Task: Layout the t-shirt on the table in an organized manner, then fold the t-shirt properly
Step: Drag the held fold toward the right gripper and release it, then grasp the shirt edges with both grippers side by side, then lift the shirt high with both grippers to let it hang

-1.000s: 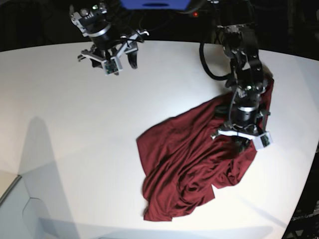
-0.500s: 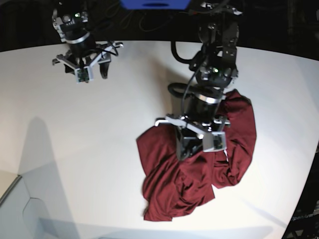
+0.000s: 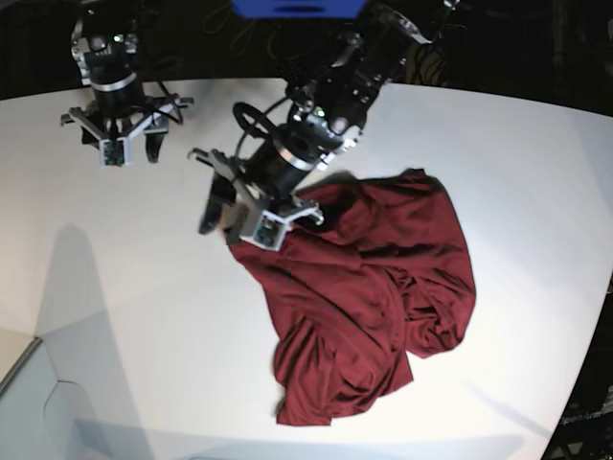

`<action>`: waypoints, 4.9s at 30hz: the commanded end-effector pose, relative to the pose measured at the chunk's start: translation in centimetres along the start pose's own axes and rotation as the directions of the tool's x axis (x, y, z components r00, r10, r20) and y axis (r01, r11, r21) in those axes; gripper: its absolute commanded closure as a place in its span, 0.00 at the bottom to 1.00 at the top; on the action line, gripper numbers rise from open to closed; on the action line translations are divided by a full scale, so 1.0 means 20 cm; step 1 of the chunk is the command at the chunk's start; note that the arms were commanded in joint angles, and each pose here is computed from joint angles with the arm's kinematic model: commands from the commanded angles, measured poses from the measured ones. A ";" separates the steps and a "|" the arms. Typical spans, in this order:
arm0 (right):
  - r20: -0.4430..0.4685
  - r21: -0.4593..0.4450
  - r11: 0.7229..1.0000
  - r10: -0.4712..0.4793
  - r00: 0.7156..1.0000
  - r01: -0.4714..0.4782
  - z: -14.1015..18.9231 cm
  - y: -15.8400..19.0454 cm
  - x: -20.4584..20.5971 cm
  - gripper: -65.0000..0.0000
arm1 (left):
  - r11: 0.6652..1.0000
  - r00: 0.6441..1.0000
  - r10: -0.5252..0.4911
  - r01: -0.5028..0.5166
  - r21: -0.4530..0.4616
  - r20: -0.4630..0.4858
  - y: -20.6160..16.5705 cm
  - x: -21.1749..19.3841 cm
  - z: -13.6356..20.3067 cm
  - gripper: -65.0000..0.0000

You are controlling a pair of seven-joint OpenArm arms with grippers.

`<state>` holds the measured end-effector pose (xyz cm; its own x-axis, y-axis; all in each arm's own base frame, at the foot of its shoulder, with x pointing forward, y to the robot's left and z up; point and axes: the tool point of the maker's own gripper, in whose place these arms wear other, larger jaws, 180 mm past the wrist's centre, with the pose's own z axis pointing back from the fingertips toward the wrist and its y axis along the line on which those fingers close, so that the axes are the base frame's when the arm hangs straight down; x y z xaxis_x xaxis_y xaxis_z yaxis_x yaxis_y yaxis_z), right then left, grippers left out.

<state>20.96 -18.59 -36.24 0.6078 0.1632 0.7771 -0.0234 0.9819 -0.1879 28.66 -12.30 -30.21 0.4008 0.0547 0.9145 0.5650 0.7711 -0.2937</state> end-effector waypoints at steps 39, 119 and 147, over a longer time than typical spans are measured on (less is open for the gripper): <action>0.052 0.091 0.996 -0.018 0.998 0.013 0.01 0.18 0.08 0.52 | 0.941 0.988 -0.006 0.058 0.334 -0.156 0.77 -0.32 0.35 0.34; 0.675 0.208 0.963 -0.016 0.738 -0.169 0.01 0.45 1.46 1.00 | 0.958 0.942 -0.190 0.116 0.261 0.278 0.58 0.62 0.31 0.99; 0.969 -0.003 0.979 0.054 0.242 -0.204 0.64 0.36 2.65 1.00 | 0.968 0.713 -0.169 -0.009 0.249 0.680 0.73 1.50 0.60 0.99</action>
<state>43.91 -1.25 8.66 -0.5545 0.2019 0.8073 -0.1751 0.9201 -0.3504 40.61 7.77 -5.69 -0.2396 0.3324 0.9122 0.3614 0.9026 -0.2339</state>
